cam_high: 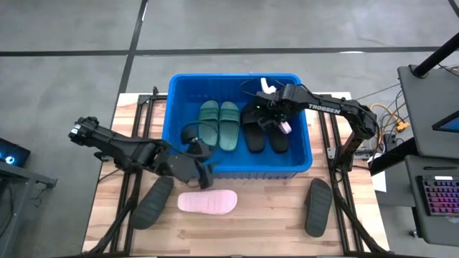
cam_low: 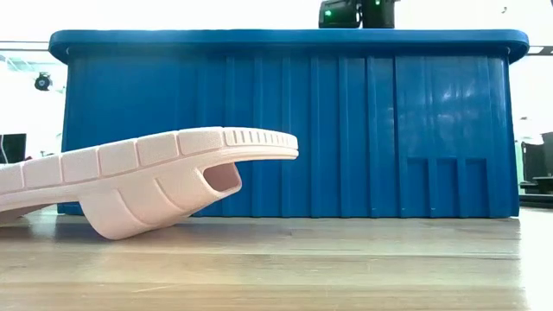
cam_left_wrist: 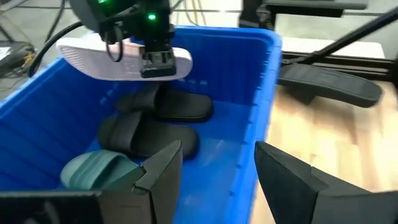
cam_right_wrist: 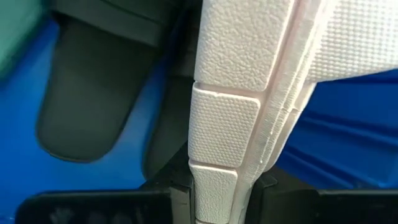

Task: Pick and place slides into bin
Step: Put the right pink slide into the bin

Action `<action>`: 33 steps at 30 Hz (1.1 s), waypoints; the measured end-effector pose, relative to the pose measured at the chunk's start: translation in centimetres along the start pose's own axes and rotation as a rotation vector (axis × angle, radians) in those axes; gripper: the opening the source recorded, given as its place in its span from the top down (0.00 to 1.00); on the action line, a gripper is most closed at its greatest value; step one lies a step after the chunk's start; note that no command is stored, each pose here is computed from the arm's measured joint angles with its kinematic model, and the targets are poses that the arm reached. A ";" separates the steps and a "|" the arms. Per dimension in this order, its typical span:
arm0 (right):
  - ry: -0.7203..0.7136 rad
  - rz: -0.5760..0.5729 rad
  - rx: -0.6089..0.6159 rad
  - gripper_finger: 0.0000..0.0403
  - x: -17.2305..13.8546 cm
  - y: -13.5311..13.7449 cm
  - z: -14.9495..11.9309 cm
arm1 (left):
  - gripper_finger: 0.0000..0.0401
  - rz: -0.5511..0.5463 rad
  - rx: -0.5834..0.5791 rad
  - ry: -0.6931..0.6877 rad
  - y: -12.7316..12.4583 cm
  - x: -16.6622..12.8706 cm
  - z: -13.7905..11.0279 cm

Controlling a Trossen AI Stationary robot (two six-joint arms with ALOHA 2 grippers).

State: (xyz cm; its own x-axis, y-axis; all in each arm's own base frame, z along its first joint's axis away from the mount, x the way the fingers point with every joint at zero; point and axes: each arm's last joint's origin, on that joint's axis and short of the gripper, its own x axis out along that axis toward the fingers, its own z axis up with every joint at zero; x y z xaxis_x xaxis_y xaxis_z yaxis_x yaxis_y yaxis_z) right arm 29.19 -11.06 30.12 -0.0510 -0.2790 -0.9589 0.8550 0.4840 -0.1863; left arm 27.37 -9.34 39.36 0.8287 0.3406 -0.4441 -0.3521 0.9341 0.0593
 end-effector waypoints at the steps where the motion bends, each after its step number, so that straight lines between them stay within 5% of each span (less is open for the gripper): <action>1: -0.008 0.011 0.004 0.87 0.1 0.0 0.2 | 0.54 0.010 -0.005 0.000 0.2 0.2 0.1; 12: -0.074 0.215 -0.074 0.87 0.6 1.7 1.0 | 0.54 0.106 -0.064 0.005 2.8 1.9 0.8; 26: -0.046 0.190 -0.267 0.87 0.6 1.4 0.6 | 0.54 0.274 0.050 0.016 8.3 3.1 2.0; 33: -0.010 0.165 -0.172 0.86 0.6 1.1 0.3 | 0.54 0.302 0.131 0.029 12.2 2.7 2.7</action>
State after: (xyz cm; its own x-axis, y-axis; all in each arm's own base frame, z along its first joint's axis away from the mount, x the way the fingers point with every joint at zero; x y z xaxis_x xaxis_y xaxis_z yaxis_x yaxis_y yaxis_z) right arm 30.26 -10.89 29.38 0.0875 -0.1922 -0.9775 0.7510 0.6574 -0.0620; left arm 26.52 3.32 41.31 0.6817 0.6030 -0.4143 -0.5196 0.7977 0.3061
